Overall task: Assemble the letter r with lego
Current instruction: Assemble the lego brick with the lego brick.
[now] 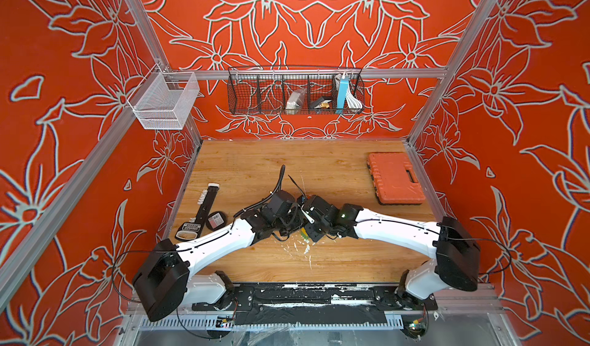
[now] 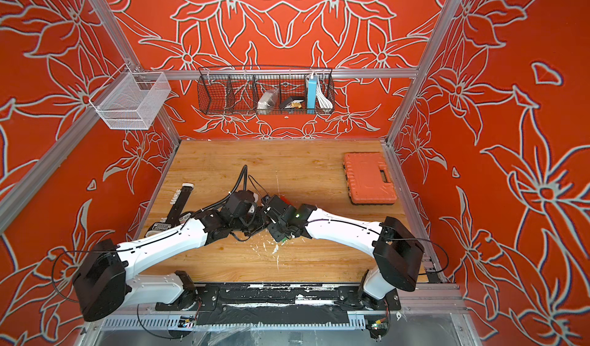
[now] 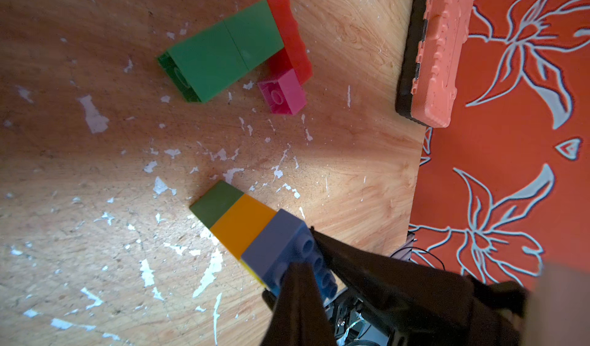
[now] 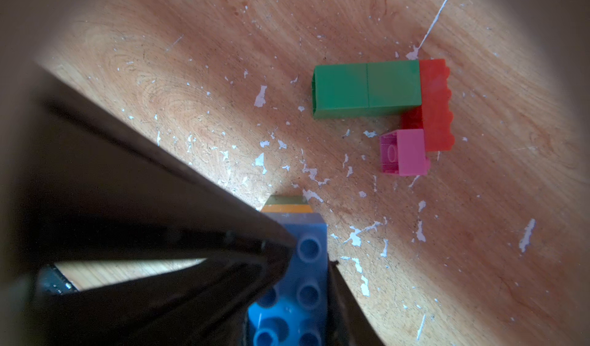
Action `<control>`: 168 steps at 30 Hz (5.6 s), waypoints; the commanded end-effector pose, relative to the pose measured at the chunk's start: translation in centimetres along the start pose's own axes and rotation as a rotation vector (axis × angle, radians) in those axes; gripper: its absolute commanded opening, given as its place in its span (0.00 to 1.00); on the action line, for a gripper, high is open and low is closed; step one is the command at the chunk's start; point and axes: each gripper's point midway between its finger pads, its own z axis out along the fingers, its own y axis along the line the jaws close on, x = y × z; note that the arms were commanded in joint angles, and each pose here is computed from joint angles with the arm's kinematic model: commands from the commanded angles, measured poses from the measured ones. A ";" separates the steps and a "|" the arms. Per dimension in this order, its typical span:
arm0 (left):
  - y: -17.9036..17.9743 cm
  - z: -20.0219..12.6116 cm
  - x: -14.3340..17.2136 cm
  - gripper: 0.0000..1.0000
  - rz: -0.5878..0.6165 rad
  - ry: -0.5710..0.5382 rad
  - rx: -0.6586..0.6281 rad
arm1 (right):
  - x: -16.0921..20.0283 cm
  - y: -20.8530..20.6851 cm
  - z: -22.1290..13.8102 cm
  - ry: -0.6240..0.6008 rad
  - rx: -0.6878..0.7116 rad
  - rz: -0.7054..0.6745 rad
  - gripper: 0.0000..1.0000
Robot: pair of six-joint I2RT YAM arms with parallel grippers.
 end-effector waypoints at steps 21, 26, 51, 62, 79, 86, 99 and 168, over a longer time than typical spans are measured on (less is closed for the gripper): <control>7.1 2.1 5.2 0.00 -0.039 0.161 -0.228 | 2.9 0.7 1.1 0.066 -0.032 -0.050 0.23; 6.8 2.3 5.3 0.00 -0.037 0.165 -0.219 | 3.0 0.5 1.2 0.067 -0.028 -0.050 0.24; 1.4 -5.0 1.3 0.00 0.140 -0.067 -0.081 | 2.5 -0.9 -0.5 0.030 -0.064 -0.112 0.00; 1.8 -4.4 1.6 0.00 0.131 -0.048 -0.076 | 1.7 -1.7 -1.7 0.016 -0.085 -0.142 0.00; -0.1 -3.1 1.3 0.00 0.119 -0.026 -0.031 | 3.8 -3.1 -0.4 0.069 -0.019 -0.046 0.00; -1.2 -2.4 1.3 0.00 0.094 -0.014 0.017 | 5.1 -3.8 0.4 0.111 0.017 -0.063 0.00; -3.5 -3.0 0.9 0.00 0.044 -0.038 0.155 | 5.5 -3.2 1.3 0.155 0.017 -0.097 0.00; 8.1 4.0 5.1 0.00 -0.106 0.136 -0.197 | 6.4 -3.5 0.7 0.168 0.000 -0.088 0.00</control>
